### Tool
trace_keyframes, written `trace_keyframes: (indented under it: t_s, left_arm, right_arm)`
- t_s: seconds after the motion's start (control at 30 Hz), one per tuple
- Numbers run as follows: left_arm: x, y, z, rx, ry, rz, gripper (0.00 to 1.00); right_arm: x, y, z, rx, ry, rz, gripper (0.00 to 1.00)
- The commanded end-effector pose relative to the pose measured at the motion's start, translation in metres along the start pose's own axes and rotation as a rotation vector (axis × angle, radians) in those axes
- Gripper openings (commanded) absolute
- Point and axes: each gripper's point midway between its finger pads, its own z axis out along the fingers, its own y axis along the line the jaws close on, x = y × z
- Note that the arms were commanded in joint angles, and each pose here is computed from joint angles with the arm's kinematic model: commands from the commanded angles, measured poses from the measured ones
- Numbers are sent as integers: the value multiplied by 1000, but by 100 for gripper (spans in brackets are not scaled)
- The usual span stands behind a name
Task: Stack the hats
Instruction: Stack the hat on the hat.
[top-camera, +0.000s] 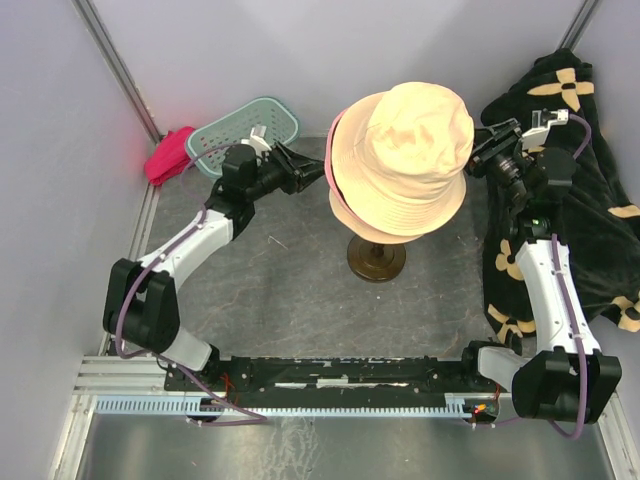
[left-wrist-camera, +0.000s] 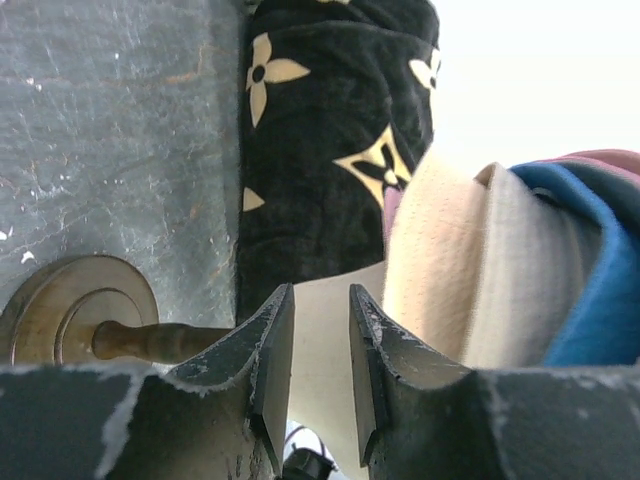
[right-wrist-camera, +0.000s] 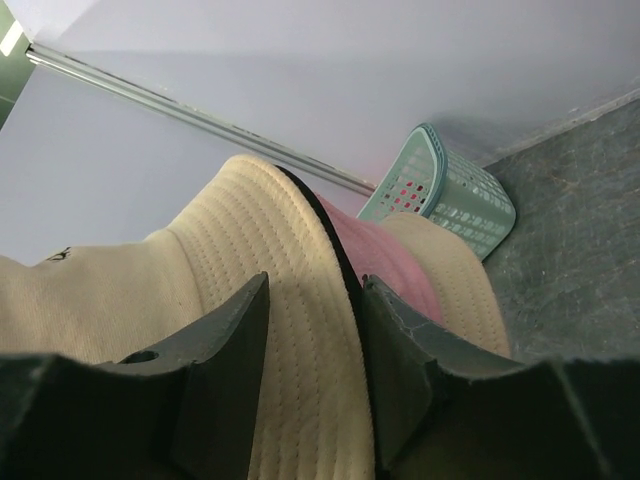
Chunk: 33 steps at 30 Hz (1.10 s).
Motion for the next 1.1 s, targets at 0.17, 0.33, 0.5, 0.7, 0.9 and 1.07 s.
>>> trace_keyframes:
  t_s: [0.17, 0.33, 0.5, 0.7, 0.9, 1.07]
  left_arm:
    - [-50, -84, -34, 118, -207, 157, 37]
    - [-60, -116, -47, 222, -282, 155, 39]
    - [-68, -147, -61, 323, -345, 163, 40]
    - [-60, -188, -75, 486, -330, 186, 41]
    - [-35, -212, -76, 565, -258, 274, 41]
    - [-32, -213, -75, 560, -254, 308, 41]
  right_arm:
    - [-8, 47, -5, -94, -11, -95, 54]
    - [-10, 51, -4, -99, -15, -96, 55]
    - [-17, 50, -7, -59, -56, -116, 59]
    - [-27, 49, -10, -24, -123, -125, 61]
    - [-30, 50, -10, -18, -131, -144, 66]
    - [-32, 53, -10, -22, -142, -152, 67]
